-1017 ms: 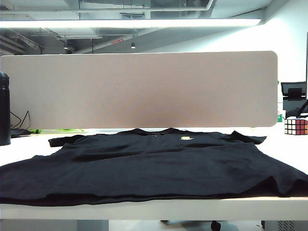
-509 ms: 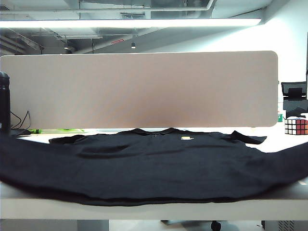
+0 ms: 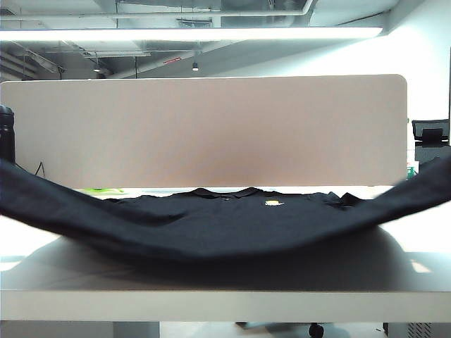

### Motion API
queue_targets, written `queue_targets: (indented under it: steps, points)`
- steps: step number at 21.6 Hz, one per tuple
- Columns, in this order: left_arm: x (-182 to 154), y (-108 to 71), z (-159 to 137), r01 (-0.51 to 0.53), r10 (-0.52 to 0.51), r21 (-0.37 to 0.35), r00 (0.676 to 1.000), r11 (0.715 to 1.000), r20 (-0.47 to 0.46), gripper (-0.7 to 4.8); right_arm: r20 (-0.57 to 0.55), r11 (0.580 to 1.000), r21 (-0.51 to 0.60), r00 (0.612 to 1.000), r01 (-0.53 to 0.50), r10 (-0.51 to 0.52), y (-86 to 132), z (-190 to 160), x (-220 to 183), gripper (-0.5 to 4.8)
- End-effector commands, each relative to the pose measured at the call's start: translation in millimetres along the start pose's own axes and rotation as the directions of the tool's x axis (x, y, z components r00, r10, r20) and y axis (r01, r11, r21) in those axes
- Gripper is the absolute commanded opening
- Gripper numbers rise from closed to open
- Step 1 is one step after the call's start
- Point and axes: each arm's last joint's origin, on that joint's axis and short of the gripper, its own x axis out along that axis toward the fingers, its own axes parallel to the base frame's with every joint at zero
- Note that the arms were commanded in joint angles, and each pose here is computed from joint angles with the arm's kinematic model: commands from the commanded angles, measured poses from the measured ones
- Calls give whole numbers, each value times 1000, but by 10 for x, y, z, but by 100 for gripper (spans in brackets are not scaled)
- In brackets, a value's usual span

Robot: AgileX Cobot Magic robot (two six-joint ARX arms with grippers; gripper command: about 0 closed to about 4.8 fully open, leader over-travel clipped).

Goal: Fold the bottom side of the T-shirt horizontally towards the center, about one-third of the way, then fold the sleeve back towards the center, creating a straight line along the edge of the T-shirt, and finally fold the bottom of the T-shirt up towards the top, creating a neat rectangle.

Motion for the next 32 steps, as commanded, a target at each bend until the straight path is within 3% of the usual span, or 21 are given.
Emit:
queue_targets:
  steps: [1,7,14,20,21,25,32]
  points:
    - [-57,-85,70,59,-59,-5,998,998,15,-6,24,999,-30,999,-39,40,134,95,-111,-2]
    - [-280,-259,-21,57,-61,57,996,997,67,-6,105,995,-91,993,-48,58,342,-4,-344,-2]
    - [-380,-297,-172,24,-28,64,998,998,56,-6,140,989,-140,988,-52,71,454,-145,-467,-2]
    - [-503,-385,-165,-8,-10,85,978,996,211,-6,210,983,-178,974,-51,89,503,-119,-517,-2]
    - [-520,-422,-95,15,-42,101,962,995,271,-6,242,982,-181,965,-55,99,518,-77,-526,-2]
    - [-463,-451,170,88,-115,91,922,992,370,-6,304,983,-164,943,-87,134,521,105,-489,-2]
    - [-35,-207,638,140,-141,29,912,990,384,-6,316,974,-147,926,-169,209,406,604,-71,-2]
